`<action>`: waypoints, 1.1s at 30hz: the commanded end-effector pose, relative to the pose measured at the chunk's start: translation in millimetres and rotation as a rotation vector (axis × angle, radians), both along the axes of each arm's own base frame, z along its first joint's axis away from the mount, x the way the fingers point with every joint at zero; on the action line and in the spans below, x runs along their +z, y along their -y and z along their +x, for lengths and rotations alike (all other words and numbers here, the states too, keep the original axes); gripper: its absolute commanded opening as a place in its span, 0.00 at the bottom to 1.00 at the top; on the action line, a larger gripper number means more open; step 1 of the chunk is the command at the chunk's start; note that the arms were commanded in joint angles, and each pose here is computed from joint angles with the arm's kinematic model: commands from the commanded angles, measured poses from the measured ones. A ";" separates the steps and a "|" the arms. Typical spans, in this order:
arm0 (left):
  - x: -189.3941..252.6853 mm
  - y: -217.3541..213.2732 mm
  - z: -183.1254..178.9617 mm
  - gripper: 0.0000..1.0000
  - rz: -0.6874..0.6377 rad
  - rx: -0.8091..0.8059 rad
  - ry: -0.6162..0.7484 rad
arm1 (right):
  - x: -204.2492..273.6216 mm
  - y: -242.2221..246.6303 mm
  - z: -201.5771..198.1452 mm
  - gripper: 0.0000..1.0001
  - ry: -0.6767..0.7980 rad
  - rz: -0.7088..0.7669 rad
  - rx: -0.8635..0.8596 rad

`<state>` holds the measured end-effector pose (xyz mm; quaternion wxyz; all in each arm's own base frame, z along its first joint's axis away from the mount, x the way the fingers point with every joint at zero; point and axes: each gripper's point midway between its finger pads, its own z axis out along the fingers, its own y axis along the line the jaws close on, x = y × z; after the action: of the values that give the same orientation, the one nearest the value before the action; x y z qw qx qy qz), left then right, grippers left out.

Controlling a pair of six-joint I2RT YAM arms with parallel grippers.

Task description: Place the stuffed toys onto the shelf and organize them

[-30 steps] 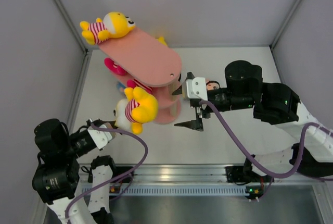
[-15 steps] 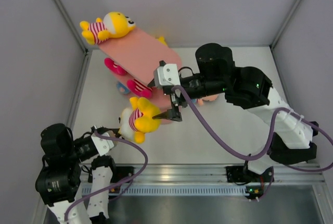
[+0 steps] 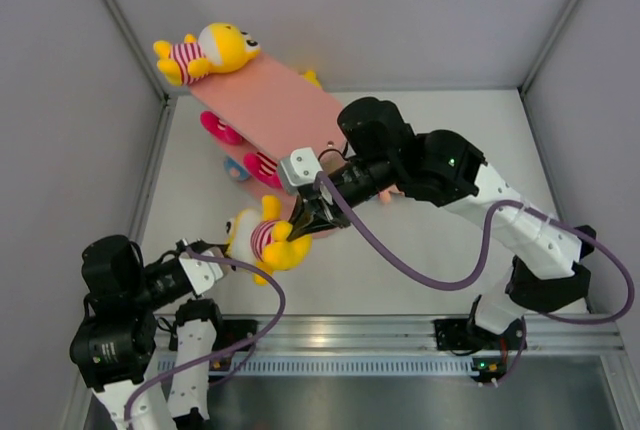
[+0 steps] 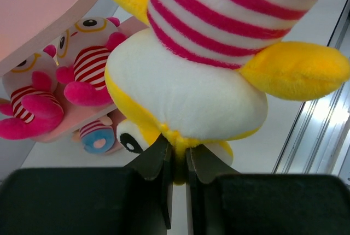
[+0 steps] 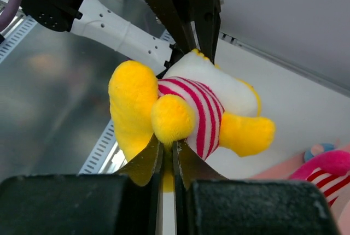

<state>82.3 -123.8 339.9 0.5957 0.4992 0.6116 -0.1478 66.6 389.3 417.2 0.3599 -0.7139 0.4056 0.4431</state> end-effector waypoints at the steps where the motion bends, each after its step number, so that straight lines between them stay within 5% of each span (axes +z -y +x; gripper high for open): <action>1: -12.1 3.4 -20.7 0.16 -0.005 -0.006 -0.088 | 15.2 7.4 -11.8 0.00 -0.007 0.066 0.048; 2: -11.8 0.6 -19.7 0.39 0.013 0.010 -0.076 | 25.0 11.5 -10.6 0.00 -0.011 0.090 0.013; 5: -5.9 -15.2 -14.2 0.72 0.070 0.123 -0.033 | 59.8 12.7 -0.4 0.00 -0.019 0.215 -0.105; 9: -0.4 -57.3 6.2 0.94 0.099 0.419 -0.019 | 112.9 22.3 15.6 0.00 -0.050 0.409 -0.274; 15: 9.6 -103.4 18.2 0.98 0.068 0.736 -0.041 | 177.4 48.6 64.1 0.00 -0.076 0.653 -0.612; 19: 8.5 -107.3 22.6 0.98 0.043 0.771 -0.079 | 197.9 58.6 88.2 0.00 -0.135 0.752 -0.764; 20: 7.4 -107.1 23.3 0.98 0.042 0.770 -0.084 | 199.8 72.6 112.3 0.00 -0.143 0.791 -0.922; 25: 1.2 -109.6 26.8 0.98 0.046 0.781 -0.108 | 167.3 98.1 178.9 0.00 -0.221 0.966 -1.349; 33: -13.7 -120.3 28.4 0.98 0.074 0.834 -0.140 | 118.8 46.4 212.7 0.00 -0.177 0.904 -1.490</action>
<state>102.6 -10.0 321.0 0.5345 0.2325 0.8085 0.0809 276.7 353.2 507.5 0.7457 -0.0919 0.6074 0.2580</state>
